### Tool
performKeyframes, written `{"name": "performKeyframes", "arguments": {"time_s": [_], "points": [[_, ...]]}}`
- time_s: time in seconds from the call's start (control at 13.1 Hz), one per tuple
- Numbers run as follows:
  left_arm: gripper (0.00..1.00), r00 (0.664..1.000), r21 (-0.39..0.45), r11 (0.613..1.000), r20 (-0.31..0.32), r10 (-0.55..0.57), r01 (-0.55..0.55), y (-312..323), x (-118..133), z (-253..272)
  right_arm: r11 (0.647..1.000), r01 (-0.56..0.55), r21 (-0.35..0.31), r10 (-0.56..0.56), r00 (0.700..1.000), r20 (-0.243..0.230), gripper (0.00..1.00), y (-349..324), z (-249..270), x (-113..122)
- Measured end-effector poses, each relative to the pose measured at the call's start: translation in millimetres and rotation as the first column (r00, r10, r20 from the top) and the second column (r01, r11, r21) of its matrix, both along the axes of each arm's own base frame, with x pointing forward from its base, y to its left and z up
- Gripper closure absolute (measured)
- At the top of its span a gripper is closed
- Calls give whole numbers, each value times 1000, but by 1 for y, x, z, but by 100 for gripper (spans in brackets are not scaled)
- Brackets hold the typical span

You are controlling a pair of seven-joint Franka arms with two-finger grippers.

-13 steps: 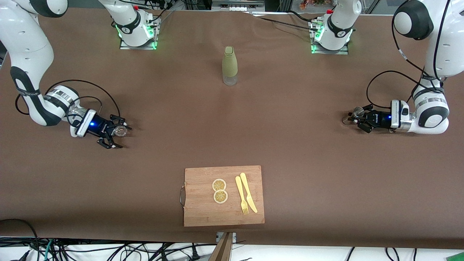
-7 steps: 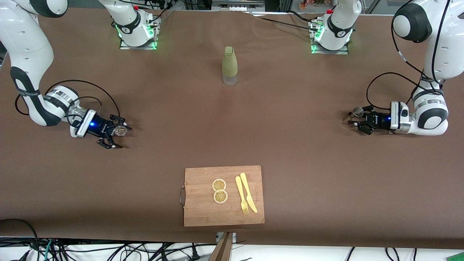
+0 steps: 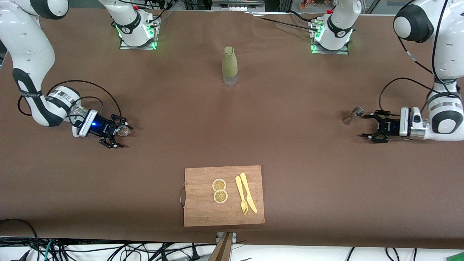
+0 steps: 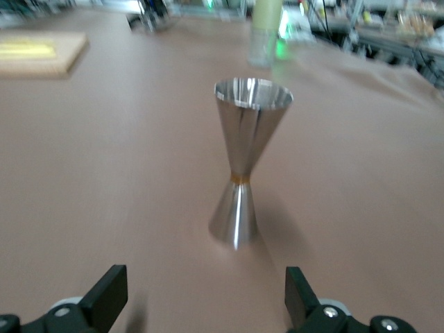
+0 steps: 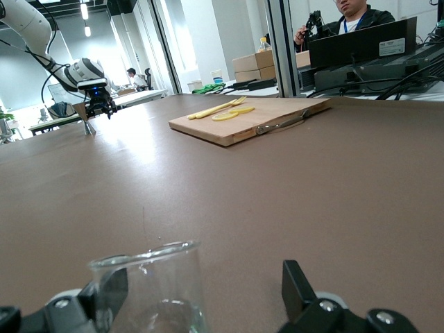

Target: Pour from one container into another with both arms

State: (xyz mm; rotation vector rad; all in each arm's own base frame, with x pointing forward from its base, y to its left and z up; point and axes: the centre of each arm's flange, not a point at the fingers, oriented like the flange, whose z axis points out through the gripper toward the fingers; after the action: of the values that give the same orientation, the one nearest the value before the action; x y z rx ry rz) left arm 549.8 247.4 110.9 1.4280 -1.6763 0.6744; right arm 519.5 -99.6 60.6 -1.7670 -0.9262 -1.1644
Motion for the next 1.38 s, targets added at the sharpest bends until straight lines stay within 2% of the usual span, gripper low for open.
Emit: {"name": "performKeyframes", "arguments": {"time_s": [0.08,0.23,0.38,0.61,0.84,1.07,1.22,1.38], "points": [[0,999,76,997,-44,10,-7,10,10,14,1000,0,0,0,1000,0,0,0,0,0],[0,977,223,972,-178,113,-72,25,22,43,1000,0,0,0,1000,0,0,0,0,0],[0,917,364,921,-303,259,-140,28,29,71,1000,0,0,0,1000,0,0,0,0,0],[0,804,564,804,-381,457,-190,4,53,123,1000,0,1,0,1000,1,0,0,0,0],[0,671,744,636,-366,645,-205,-48,76,179,1000,-2,2,2,1000,11,0,-1,3,4],[0,530,856,472,-305,791,-211,-111,92,220,1000,-1,6,1,1000,16,0,-3,11,15],[0,454,907,371,-249,855,-201,-162,99,241,1000,3,14,-3,1000,9,0,-3,17,22],[0,410,944,265,-166,897,-198,-212,102,266,1000,4,18,-4,1000,5,0,-3,21,25]]}}
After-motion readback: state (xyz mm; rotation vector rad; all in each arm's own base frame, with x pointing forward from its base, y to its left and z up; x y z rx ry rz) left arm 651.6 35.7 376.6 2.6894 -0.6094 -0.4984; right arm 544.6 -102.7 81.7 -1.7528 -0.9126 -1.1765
